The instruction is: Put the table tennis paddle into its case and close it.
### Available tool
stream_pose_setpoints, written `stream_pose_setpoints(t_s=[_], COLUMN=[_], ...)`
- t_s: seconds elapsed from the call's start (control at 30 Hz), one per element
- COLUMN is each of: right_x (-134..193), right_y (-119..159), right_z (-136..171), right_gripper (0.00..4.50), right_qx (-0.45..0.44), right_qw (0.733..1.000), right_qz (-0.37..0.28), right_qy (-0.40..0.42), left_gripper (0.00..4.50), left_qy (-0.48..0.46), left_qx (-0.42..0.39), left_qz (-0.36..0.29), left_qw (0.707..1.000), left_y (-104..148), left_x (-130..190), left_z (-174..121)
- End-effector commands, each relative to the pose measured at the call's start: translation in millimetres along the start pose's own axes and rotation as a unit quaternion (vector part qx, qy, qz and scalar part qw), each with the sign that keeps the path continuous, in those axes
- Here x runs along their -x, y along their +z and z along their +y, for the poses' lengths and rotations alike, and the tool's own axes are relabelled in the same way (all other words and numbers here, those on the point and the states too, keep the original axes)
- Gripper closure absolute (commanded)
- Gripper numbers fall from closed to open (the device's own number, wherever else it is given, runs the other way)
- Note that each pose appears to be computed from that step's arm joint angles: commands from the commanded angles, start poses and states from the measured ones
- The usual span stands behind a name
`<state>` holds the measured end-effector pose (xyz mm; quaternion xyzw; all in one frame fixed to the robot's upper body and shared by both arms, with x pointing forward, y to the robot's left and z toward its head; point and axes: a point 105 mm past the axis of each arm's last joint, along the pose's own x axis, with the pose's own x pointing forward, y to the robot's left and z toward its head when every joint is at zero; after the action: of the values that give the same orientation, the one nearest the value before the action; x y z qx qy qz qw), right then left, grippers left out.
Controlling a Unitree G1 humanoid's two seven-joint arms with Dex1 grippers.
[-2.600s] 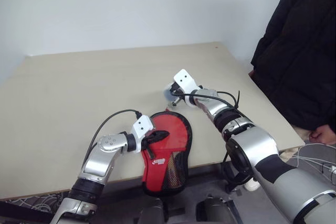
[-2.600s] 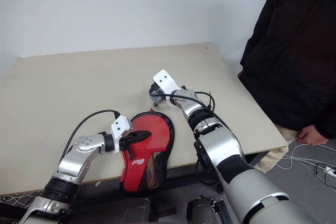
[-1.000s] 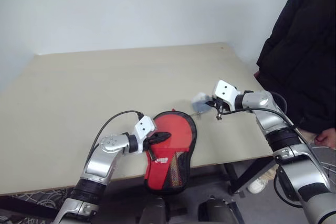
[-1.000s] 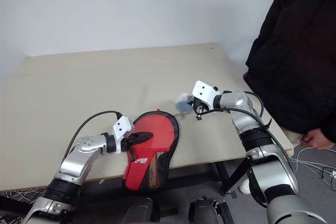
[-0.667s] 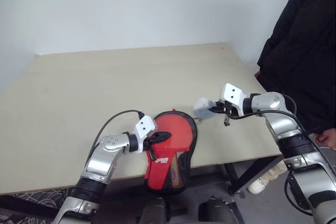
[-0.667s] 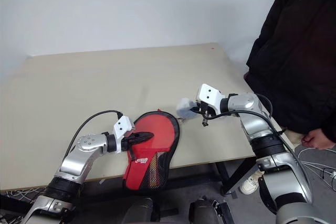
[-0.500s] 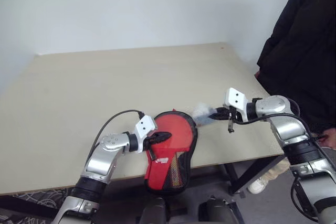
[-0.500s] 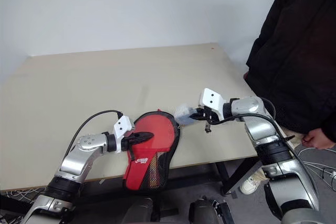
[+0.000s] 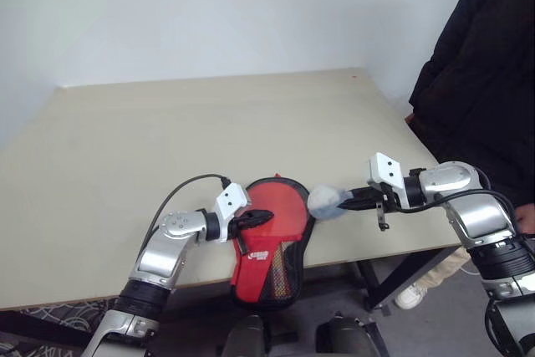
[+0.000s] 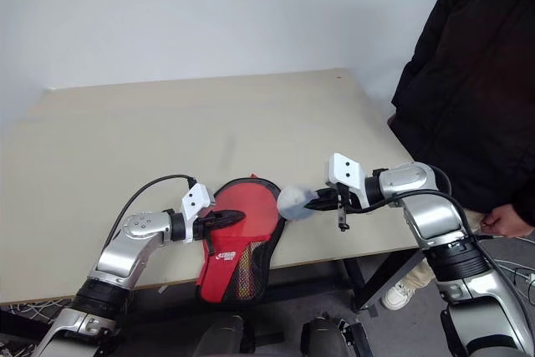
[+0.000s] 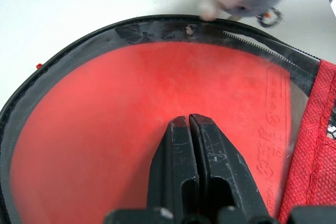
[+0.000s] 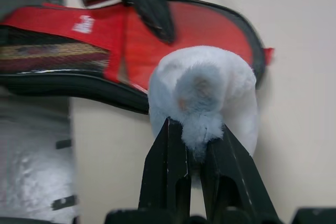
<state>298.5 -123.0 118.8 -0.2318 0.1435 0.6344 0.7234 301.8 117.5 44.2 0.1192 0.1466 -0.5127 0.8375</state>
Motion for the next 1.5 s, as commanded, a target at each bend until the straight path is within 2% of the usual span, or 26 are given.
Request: stream_pose_setpoints(t_s=[0.03,0.3,0.8,0.9,1.2,1.5], right_x=[8,9,9,7,-1,1], right_y=[7,0,10,9,3,-3], right_z=[12,42,97,99,71,64], right_gripper=[4.48,4.48,4.48,4.48,4.48,4.48], right_qx=[0.016,-0.01,-0.061,-0.061,-0.05,-0.046], right_qw=[1.0,0.996,0.981,0.981,0.992,0.993], right_qz=[-0.011,-0.011,-0.041,-0.04,-0.028,-0.017], right_qy=[0.025,0.083,0.178,0.177,0.116,0.107], left_gripper=[4.5,4.5,4.5,4.5,4.5,4.5], left_qy=[-0.005,-0.005,-0.007,-0.008,-0.021,-0.027], left_qx=[0.024,0.022,0.019,0.018,0.014,0.009], left_qz=[0.046,0.047,0.048,0.048,0.05,0.052], left_qw=[0.999,0.999,0.999,0.999,0.998,0.998], left_y=[-24,-23,-21,-21,-20,-20], left_x=[-1,0,-2,-2,-4,-6], left_z=[-4,-2,0,-1,-4,-5])
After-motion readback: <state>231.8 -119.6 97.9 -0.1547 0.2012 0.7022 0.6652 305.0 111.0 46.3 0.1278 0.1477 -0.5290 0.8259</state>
